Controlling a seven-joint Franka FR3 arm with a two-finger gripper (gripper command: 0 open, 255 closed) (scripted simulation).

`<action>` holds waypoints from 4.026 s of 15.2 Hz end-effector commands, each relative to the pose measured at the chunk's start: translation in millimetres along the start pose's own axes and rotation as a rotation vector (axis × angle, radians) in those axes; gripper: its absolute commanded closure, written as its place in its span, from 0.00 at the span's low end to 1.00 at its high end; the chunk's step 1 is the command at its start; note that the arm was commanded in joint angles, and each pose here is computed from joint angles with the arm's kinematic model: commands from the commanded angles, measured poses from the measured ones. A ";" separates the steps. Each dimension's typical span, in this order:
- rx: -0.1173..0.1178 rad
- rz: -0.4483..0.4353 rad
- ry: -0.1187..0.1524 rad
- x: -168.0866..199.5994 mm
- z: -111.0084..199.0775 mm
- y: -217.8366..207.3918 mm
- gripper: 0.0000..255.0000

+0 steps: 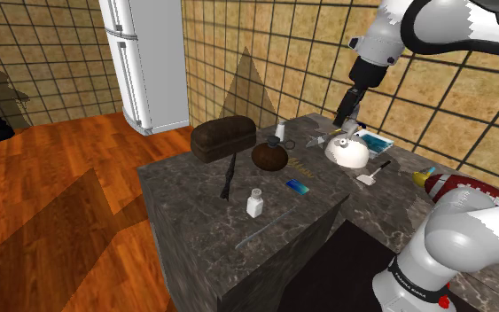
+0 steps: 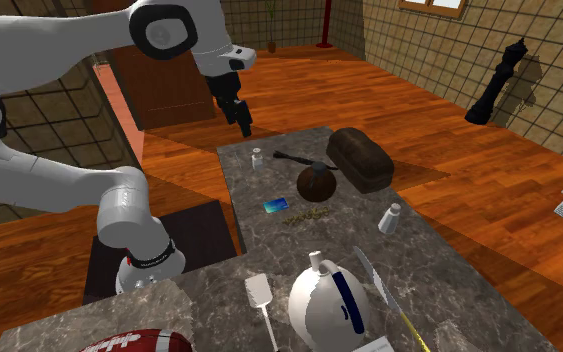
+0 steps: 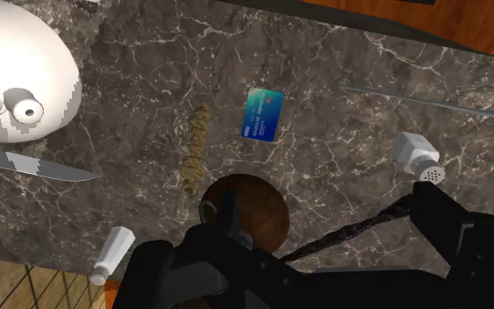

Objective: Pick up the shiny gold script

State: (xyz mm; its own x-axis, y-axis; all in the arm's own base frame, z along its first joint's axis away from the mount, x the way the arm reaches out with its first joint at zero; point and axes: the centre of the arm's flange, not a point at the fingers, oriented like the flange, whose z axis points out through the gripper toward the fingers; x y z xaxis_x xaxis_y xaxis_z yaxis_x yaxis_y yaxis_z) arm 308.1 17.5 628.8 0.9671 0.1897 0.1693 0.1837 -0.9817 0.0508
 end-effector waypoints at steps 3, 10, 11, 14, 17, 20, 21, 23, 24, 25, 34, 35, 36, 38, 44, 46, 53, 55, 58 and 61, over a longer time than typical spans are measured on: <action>0.001 0.009 -0.009 9.0 23.0 10.7 0.00; 0.003 0.039 -0.040 38.3 104.0 48.4 0.00; 0.003 0.043 -0.044 42.1 115.6 53.9 0.00; 0.004 0.056 -0.057 53.3 150.7 70.3 0.00; 0.005 0.069 -0.070 63.8 185.9 86.9 0.00; 0.006 0.082 -0.084 73.7 221.2 103.5 0.00; 0.006 0.086 -0.088 76.8 233.1 109.1 0.00; 0.006 0.094 -0.097 82.8 256.8 120.3 0.00; 0.007 0.099 -0.101 85.7 268.6 125.9 0.00; 0.007 0.103 -0.106 88.5 280.5 131.5 0.00; 0.007 0.106 -0.109 83.6 327.7 133.2 0.00; 0.007 0.106 -0.109 83.6 327.7 133.2 0.00; 0.007 0.106 -0.109 84.2 327.9 133.4 1.00; 0.007 0.106 -0.109 84.0 327.9 133.5 1.00; 0.007 0.106 -0.109 83.9 328.0 133.4 1.00; 0.007 0.106 -0.109 84.5 322.5 133.4 1.00; 0.007 0.106 -0.109 90.8 286.2 135.3 1.00; 0.007 0.106 -0.109 92.5 275.8 135.8 1.00; 0.007 0.106 -0.109 95.2 260.2 136.6 1.00; 0.007 0.106 -0.109 97.1 249.0 137.2 1.00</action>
State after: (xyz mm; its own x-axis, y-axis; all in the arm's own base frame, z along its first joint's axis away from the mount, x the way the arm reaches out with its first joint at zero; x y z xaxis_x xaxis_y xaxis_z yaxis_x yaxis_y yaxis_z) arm 471.5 -103.5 404.0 0.9944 0.0825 0.0662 0.0806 -0.9963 0.0313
